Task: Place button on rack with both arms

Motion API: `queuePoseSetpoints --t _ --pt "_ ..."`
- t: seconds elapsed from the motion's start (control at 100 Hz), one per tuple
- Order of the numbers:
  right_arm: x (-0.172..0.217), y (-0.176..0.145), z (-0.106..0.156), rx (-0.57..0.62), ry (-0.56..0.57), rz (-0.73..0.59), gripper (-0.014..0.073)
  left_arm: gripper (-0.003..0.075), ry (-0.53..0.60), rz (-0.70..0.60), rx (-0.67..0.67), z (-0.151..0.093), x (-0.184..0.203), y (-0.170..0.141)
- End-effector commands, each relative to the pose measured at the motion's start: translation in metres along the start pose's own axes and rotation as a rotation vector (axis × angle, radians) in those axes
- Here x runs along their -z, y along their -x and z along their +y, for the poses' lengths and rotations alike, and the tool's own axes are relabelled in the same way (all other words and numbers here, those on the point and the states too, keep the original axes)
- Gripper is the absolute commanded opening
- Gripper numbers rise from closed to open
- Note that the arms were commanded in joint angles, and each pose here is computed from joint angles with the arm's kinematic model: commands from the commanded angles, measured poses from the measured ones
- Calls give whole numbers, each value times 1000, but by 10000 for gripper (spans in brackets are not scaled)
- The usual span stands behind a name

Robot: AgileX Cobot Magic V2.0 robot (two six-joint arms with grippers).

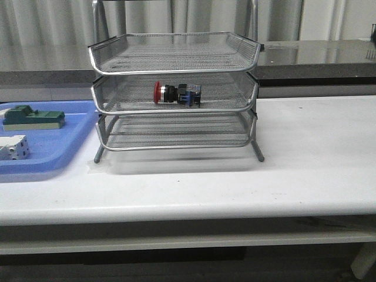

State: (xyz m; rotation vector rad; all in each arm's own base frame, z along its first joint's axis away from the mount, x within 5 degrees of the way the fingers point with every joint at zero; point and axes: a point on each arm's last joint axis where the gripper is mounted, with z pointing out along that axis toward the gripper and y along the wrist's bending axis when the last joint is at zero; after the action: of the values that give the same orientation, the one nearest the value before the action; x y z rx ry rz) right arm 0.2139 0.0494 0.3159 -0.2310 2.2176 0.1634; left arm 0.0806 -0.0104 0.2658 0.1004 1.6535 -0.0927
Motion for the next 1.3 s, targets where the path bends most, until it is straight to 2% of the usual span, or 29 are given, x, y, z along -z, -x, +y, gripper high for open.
queuePoseSetpoints --t 0.0,0.32,0.56,1.14,1.29 --pt "30 5 -6 -14 -28 -183 -69 -20 35 -93 21 3 1 15" --pt "93 -39 -12 -42 -100 -396 -69 -20 35 -93 21 3 1 15" --pt "120 -61 -8 -38 -102 -465 -69 -20 35 -93 21 3 1 15" --pt "124 -63 -8 -36 -102 -473 -69 -20 35 -93 21 3 1 15" --pt "120 -65 -10 -4 -129 -477 -69 -20 35 -93 21 3 1 15"
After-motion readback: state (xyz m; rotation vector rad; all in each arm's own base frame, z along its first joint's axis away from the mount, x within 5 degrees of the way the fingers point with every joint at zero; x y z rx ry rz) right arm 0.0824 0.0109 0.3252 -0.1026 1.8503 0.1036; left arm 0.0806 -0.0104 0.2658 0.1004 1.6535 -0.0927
